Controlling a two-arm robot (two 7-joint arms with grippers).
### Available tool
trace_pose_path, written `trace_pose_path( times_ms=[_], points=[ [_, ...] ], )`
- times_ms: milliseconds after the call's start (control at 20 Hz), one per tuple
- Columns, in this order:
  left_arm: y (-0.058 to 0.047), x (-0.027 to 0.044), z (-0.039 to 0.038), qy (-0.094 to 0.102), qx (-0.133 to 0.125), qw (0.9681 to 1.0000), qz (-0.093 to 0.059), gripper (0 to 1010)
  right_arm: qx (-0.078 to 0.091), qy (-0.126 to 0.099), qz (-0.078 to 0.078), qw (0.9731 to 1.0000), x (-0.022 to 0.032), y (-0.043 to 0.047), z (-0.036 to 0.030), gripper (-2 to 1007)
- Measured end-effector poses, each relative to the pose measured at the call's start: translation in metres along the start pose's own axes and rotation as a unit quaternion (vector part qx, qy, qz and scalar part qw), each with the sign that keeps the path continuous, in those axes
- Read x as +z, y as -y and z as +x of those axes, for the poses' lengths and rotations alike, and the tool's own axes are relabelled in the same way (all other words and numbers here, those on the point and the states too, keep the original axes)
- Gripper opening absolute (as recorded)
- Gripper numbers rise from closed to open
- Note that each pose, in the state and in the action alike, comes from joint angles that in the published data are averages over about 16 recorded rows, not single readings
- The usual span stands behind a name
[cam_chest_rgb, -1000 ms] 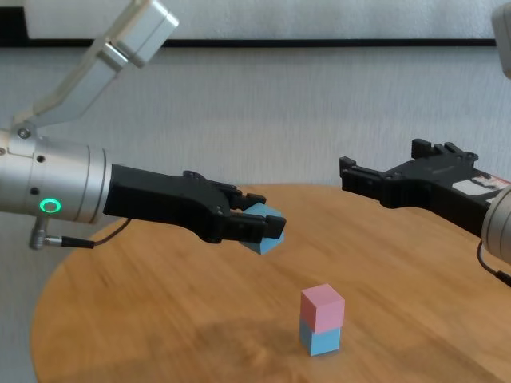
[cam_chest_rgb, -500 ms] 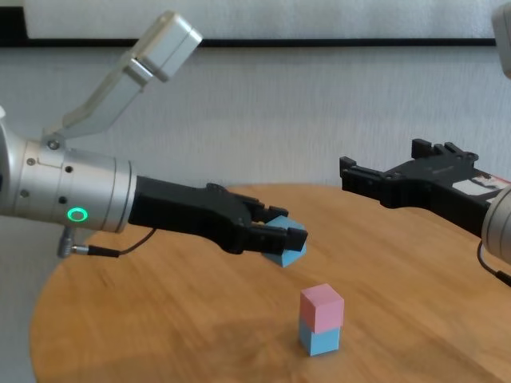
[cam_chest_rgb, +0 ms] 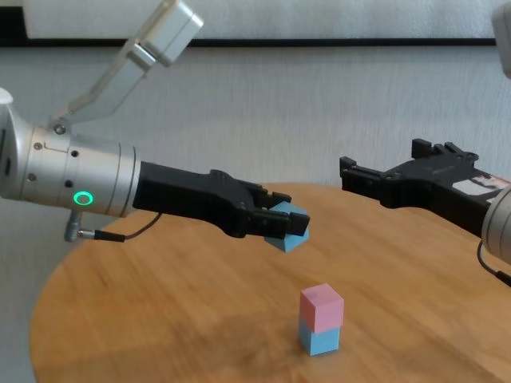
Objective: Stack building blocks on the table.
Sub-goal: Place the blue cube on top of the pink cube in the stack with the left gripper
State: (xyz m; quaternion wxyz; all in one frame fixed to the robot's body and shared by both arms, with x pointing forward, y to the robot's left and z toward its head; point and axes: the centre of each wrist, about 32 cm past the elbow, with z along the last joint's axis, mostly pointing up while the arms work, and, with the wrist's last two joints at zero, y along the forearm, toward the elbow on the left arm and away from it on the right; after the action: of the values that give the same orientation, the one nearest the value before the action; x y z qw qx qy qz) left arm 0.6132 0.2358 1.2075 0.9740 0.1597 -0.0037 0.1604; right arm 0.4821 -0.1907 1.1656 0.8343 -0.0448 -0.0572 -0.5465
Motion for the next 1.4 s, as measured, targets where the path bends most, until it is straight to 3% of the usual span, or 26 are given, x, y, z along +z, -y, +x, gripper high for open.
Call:
trace_pose_path(
  times_ms=[700, 1400],
  points=[
    [0.006, -0.0092, 0.0079, -0.014, -0.033, 0.9993, 0.009, 519, 0.0, 0.0, 0.0, 1.0, 0.0, 0.0, 0.0, 1005],
    [0.024, -0.0039, 0.0152, -0.007, -0.075, 0.9966, 0.033, 519, 0.0, 0.0, 0.0, 1.0, 0.0, 0.0, 0.0, 1005]
  ],
)
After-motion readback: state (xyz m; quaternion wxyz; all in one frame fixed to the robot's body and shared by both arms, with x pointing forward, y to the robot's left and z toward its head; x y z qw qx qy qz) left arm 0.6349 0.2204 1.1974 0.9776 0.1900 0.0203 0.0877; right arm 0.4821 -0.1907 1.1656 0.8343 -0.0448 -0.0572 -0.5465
